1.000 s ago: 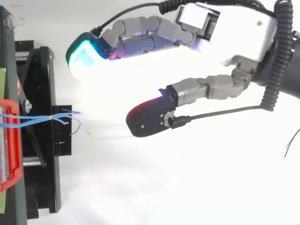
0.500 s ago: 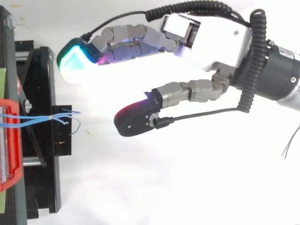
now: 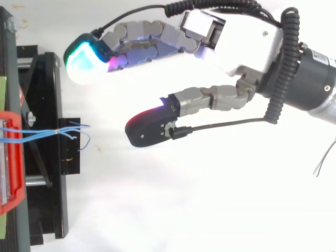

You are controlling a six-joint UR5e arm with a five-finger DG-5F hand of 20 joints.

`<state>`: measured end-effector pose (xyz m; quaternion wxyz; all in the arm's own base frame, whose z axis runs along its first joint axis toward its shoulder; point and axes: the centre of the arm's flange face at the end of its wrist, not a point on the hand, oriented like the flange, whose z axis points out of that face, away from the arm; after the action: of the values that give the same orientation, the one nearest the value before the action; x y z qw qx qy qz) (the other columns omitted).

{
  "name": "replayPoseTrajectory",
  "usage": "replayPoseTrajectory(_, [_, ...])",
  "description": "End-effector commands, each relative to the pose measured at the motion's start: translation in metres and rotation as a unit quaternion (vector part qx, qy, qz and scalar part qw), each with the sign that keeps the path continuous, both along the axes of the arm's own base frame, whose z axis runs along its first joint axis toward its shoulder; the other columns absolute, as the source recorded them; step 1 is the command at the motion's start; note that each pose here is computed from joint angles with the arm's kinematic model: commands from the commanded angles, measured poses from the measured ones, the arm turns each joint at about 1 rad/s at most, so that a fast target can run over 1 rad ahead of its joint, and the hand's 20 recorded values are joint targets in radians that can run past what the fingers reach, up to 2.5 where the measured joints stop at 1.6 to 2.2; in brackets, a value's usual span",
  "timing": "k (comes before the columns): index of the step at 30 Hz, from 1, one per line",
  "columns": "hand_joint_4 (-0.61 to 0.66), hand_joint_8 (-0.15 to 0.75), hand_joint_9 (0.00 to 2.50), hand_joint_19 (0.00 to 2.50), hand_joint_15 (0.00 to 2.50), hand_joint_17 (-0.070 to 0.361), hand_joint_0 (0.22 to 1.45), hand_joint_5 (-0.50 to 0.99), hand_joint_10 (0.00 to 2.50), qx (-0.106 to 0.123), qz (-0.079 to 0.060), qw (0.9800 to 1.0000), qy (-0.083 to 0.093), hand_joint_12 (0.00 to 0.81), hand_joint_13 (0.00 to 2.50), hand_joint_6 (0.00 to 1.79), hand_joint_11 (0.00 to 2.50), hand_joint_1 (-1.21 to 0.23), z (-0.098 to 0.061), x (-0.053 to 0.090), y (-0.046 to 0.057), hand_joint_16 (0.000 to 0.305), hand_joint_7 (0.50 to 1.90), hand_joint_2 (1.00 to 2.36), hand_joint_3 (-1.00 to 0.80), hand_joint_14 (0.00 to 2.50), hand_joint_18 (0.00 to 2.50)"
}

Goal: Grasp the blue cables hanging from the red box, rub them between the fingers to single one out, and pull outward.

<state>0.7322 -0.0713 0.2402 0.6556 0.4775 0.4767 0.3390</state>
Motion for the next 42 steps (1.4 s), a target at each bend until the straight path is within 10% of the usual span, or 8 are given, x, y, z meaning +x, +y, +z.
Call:
replayPoseTrajectory(1, [0.28, 0.271, 0.65, 0.14, 0.09, 0.090, 0.54, -0.18, 0.00, -0.001, -0.002, 1.0000, 0.002, 0.335, 0.50, 0.50, 0.04, -0.64, 0.000, 0.000, 0.001, 0.040, 0.67, 1.00, -0.48, 0.00, 0.41])
replayPoseTrajectory(19, [0.28, 0.281, 0.72, 0.14, 0.10, 0.088, 0.54, -0.17, 0.00, -0.039, -0.019, 0.9991, -0.006, 0.329, 0.51, 0.50, 0.09, -0.64, 0.003, 0.004, 0.010, 0.039, 0.67, 1.00, -0.48, 0.00, 0.42])
replayPoseTrajectory(24, [0.29, 0.282, 0.72, 0.21, 0.12, 0.098, 0.54, -0.17, 0.00, -0.026, -0.011, 0.9995, -0.013, 0.342, 0.54, 0.50, 0.10, -0.64, -0.025, 0.017, 0.019, 0.044, 0.67, 1.00, -0.48, 0.00, 0.46])
replayPoseTrajectory(32, [0.30, 0.285, 0.76, 0.25, 0.18, 0.132, 0.54, -0.17, 0.01, -0.031, -0.014, 0.9991, -0.028, 0.359, 0.57, 0.50, 0.16, -0.64, -0.013, 0.025, 0.030, 0.059, 0.69, 1.00, -0.49, 0.01, 0.51])
replayPoseTrajectory(42, [0.30, 0.285, 0.77, 0.26, 0.20, 0.137, 0.53, -0.16, 0.01, -0.021, -0.005, 0.9990, -0.038, 0.370, 0.58, 0.50, 0.17, -0.65, -0.043, 0.046, 0.039, 0.061, 0.70, 1.00, -0.49, 0.01, 0.46])
